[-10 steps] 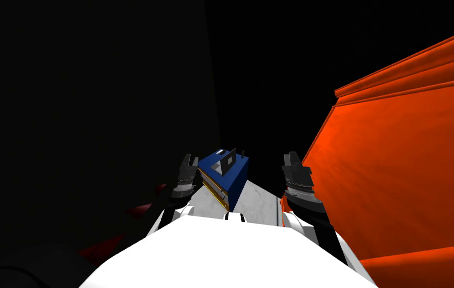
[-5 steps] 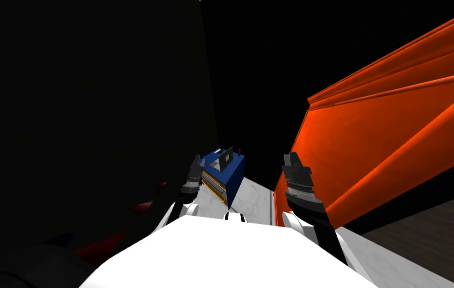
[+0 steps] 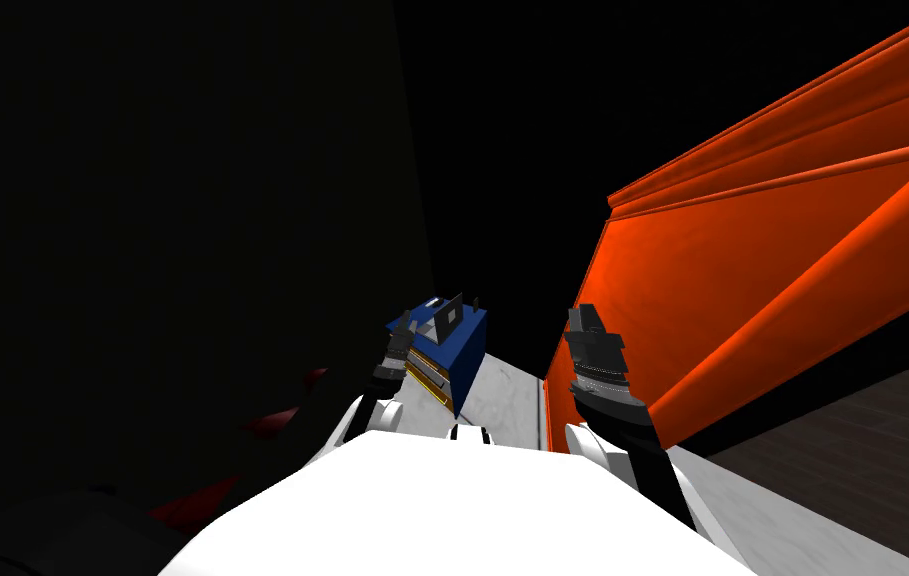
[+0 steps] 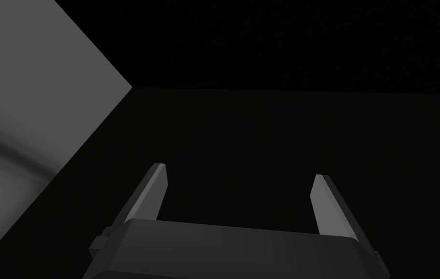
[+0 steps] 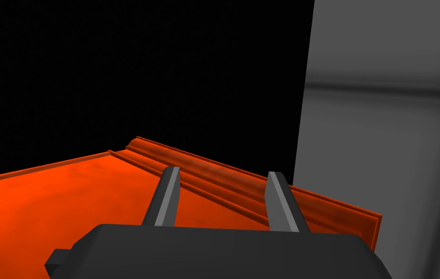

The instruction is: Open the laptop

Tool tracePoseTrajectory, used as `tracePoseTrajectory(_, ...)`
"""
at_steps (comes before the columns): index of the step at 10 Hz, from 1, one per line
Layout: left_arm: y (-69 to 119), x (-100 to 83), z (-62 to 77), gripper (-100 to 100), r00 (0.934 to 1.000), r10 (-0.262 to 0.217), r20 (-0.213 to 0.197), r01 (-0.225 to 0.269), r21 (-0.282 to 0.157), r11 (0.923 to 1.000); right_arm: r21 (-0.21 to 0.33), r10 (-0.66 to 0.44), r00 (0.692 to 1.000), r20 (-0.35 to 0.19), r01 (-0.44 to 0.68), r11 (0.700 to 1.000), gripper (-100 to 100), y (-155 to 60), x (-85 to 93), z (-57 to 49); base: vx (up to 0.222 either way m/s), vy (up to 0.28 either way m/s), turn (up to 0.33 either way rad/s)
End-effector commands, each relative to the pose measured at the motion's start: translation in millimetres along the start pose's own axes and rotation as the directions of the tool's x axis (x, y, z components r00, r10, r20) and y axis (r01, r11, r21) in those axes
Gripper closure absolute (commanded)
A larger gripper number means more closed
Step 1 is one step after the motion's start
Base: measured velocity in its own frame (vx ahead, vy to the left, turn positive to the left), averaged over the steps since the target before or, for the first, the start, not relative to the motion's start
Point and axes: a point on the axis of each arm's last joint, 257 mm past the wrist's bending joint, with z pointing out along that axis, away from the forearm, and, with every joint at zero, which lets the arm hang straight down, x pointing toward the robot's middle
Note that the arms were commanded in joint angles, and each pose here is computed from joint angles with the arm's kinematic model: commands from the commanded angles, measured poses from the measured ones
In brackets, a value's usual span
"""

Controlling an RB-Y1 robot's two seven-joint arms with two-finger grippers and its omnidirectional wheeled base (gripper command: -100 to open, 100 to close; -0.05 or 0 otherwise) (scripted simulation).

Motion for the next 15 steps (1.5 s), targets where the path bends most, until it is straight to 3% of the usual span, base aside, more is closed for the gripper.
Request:
tracePoseTrajectory(1, 30.5, 8.5, -0.8, -100, 0.9990, 0.038, -0.025, -0.040, -0.075, 0.9964, 0.000, 0.000, 1.000, 0.000, 0.000, 1.000, 0, 0.0, 0.0, 0.0, 0.061, -0.003, -0.058)
tracePoseTrajectory(4, 66.3, 15.1, -2.1, -100, 0.9938, 0.092, -0.062, -0.101, -0.166, 0.9810, 0.000, 0.000, 1.000, 0.000, 0.000, 1.000, 0, 0.0, 0.0, 0.0, 0.071, 0.002, -0.055)
tracePoseTrajectory(7, 103.4, 19.1, -6.6, -100, 0.9825, 0.150, -0.110, -0.174, -0.254, 0.9514, 0.000, 0.000, 1.000, 0.000, 0.000, 1.000, 0, 0.0, 0.0, 0.0, 0.100, 0.006, -0.052)
tracePoseTrajectory(13, 164.2, 17.2, -20.9, -100, 0.9434, 0.253, -0.215, -0.319, -0.381, 0.8677, 0.000, 0.000, 1.000, 0.000, 0.000, 1.000, 0, 0.0, 0.0, 0.0, 0.079, 0.011, -0.046)
tracePoseTrajectory(14, 176.4, 14.6, -24.9, -100, 0.9304, 0.276, -0.241, -0.354, -0.402, 0.8441, 0.000, 0.000, 1.000, 0.000, 0.000, 1.000, 0, 0.0, 0.0, 0.0, 0.068, -0.003, -0.052)
tracePoseTrajectory(15, 183.4, 12.5, -27.3, -100, 0.9217, 0.290, -0.258, -0.376, -0.413, 0.8292, 0.000, 0.000, 1.000, 0.000, 0.000, 1.000, 0, 0.0, 0.0, 0.0, 0.076, -0.001, -0.034)
